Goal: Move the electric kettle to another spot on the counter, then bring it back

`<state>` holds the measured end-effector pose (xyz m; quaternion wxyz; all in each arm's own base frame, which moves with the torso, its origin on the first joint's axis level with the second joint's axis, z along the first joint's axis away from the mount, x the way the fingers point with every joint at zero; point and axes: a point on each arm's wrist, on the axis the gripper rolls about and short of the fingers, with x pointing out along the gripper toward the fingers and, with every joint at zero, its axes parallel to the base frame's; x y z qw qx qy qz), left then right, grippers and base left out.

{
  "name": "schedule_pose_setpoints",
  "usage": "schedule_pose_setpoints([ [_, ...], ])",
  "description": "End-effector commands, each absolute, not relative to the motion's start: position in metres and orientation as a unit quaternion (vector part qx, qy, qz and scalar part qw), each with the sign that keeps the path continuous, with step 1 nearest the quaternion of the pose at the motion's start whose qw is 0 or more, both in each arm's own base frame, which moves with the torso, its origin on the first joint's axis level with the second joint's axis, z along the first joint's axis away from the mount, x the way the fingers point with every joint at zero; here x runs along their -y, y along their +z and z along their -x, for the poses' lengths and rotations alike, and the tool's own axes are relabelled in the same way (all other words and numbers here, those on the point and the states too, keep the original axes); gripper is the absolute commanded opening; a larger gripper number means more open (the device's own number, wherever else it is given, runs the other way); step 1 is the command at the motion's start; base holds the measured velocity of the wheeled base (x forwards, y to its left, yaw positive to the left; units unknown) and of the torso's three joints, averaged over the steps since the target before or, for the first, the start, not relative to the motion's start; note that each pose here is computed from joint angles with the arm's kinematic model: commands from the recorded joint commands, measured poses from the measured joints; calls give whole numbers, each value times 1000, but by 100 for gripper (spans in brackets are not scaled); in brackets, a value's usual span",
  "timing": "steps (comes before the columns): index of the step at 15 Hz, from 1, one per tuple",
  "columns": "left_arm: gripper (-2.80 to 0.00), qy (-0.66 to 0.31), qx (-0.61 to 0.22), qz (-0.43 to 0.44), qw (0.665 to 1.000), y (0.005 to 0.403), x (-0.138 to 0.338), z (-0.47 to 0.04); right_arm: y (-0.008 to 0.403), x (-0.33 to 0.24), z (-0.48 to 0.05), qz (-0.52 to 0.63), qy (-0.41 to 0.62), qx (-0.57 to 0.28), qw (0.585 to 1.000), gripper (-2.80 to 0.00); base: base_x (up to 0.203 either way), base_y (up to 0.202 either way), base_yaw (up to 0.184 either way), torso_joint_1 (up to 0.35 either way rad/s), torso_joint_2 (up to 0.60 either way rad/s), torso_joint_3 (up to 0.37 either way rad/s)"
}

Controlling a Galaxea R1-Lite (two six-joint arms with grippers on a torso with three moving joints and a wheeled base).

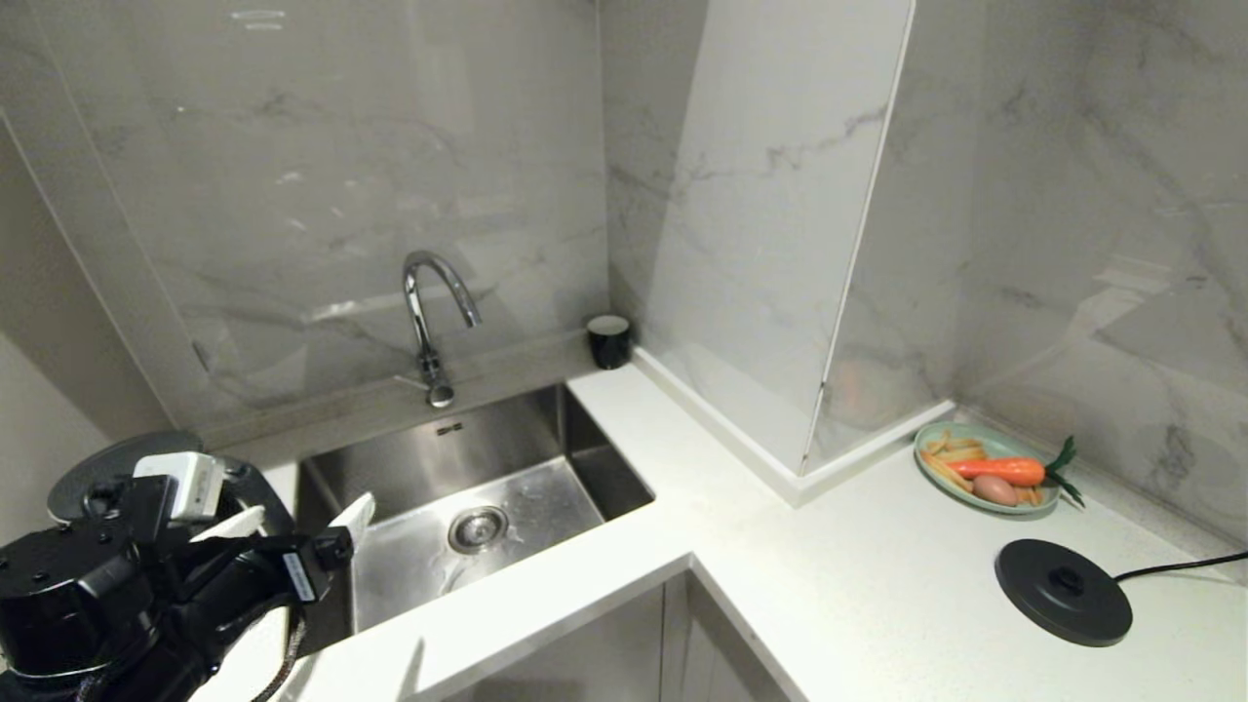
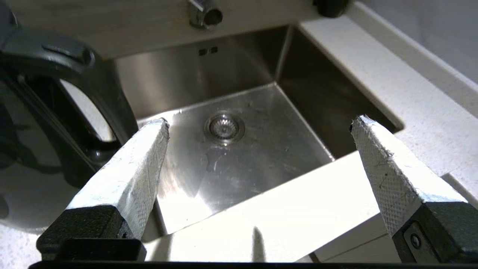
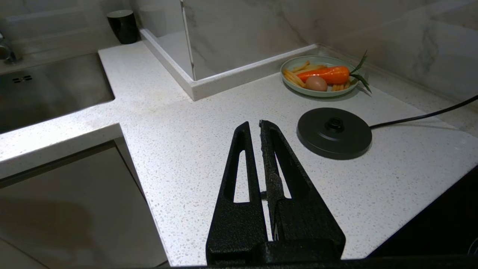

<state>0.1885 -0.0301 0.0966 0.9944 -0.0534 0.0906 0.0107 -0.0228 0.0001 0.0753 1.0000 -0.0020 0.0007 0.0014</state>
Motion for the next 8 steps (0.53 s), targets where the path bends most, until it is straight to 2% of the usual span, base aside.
schedule_pose_setpoints([
  [1, 0, 2, -56, 51, 997, 109, 33, -181, 75, 0, 23, 2, 2, -1, 1000, -280, 0, 0, 0, 0, 0, 0],
  [2, 0, 1, -47, 41, 998, 114, 35, -177, 75, 0, 23, 2, 2, -1, 1000, -280, 0, 0, 0, 0, 0, 0],
  [3, -280, 3, -45, 25, 999, 117, 37, -171, 75, 0, 23, 2, 2, -1, 1000, -280, 0, 0, 0, 0, 0, 0],
  [8, -280, 8, -9, -2, 1000, 141, 36, -148, 75, 0, 23, 2, 2, -1, 1000, -280, 0, 0, 0, 0, 0, 0],
])
